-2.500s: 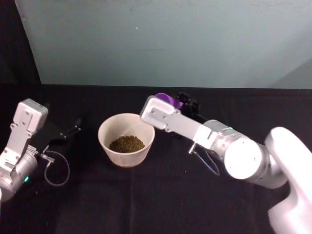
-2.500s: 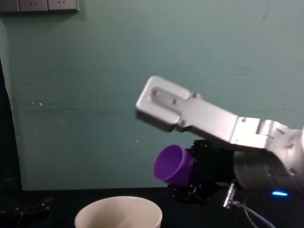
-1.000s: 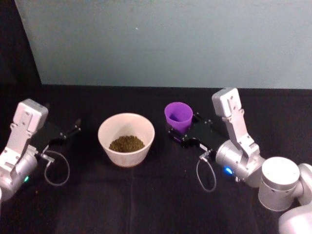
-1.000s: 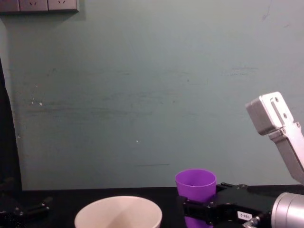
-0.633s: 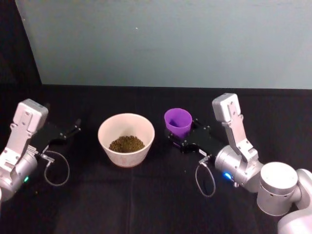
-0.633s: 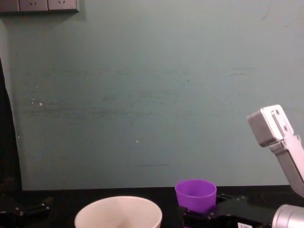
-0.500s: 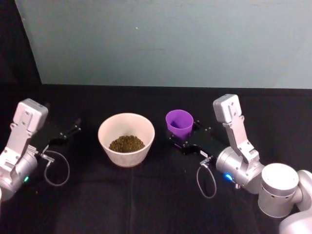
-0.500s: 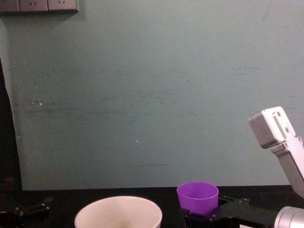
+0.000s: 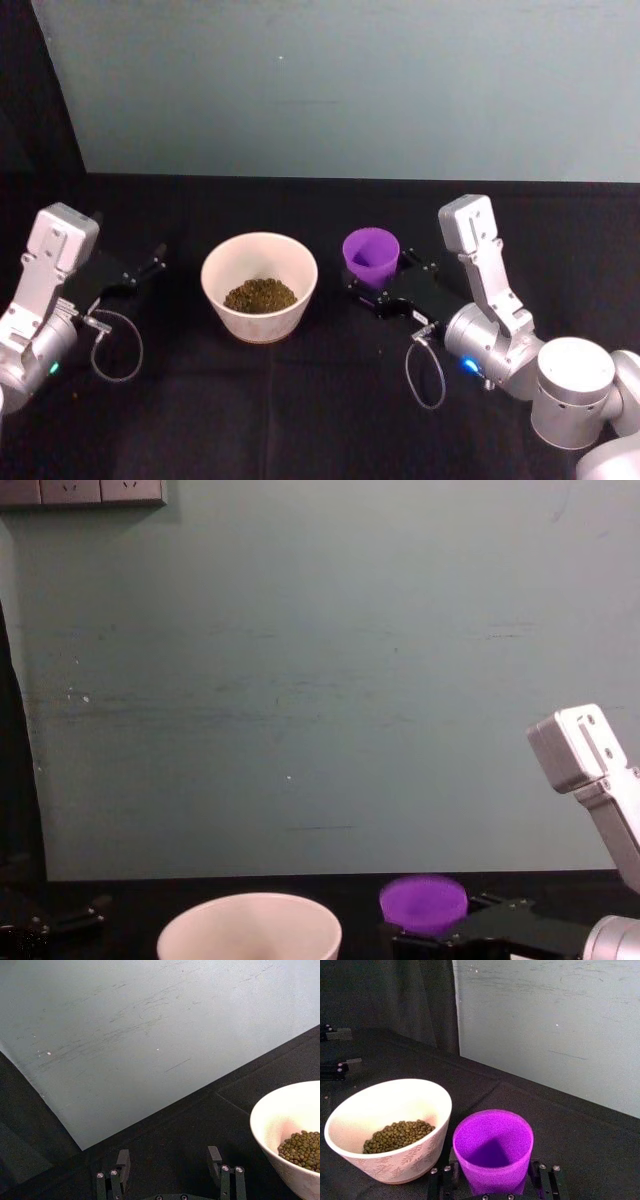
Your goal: Pick up the cup and pour the mung beans from the cup into the bowl.
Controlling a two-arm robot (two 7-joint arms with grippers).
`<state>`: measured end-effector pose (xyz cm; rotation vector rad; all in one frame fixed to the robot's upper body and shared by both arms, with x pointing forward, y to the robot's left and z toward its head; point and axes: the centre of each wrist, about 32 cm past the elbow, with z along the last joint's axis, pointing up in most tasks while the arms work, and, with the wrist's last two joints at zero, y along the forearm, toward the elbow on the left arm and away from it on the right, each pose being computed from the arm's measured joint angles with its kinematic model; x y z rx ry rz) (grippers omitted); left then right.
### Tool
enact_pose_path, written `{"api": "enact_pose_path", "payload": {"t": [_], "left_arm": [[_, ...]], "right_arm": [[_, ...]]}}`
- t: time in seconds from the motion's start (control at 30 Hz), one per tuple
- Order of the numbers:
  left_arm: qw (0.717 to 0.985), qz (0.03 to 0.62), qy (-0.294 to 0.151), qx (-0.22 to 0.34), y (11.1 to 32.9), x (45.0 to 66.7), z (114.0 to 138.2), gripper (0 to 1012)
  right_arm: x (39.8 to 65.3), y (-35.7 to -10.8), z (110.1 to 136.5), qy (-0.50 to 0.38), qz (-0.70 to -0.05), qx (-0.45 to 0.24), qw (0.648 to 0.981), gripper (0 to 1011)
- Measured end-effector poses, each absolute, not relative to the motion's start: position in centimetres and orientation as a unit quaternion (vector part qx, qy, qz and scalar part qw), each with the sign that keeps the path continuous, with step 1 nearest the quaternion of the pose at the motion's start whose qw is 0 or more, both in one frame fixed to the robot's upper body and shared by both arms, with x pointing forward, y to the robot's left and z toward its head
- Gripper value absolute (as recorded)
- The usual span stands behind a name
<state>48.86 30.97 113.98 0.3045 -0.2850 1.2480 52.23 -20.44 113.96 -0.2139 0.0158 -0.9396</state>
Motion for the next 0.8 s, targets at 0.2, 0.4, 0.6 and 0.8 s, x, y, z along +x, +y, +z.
{"api": "enact_pose_path", "payload": {"t": [0.2, 0.4, 0.6, 0.8], "left_arm": [[0.791, 0.580, -0.132, 0.141, 31.0, 48.9, 114.0, 1011], [0.791, 0.580, -0.132, 0.141, 31.0, 48.9, 114.0, 1011], [0.791, 0.580, -0.132, 0.141, 31.0, 48.9, 114.0, 1011], [0.791, 0.580, -0.132, 0.141, 31.0, 48.9, 114.0, 1012]], "right_arm": [[51.9, -20.4, 114.4, 0.003, -0.459, -0.108, 0.882, 951], [51.7, -20.4, 114.9, -0.002, -0.460, -0.105, 0.882, 1002], [51.5, -20.4, 116.0, -0.015, -0.463, -0.091, 0.882, 1003], [51.3, -20.5, 117.1, -0.026, -0.464, -0.079, 0.882, 1003]]}}
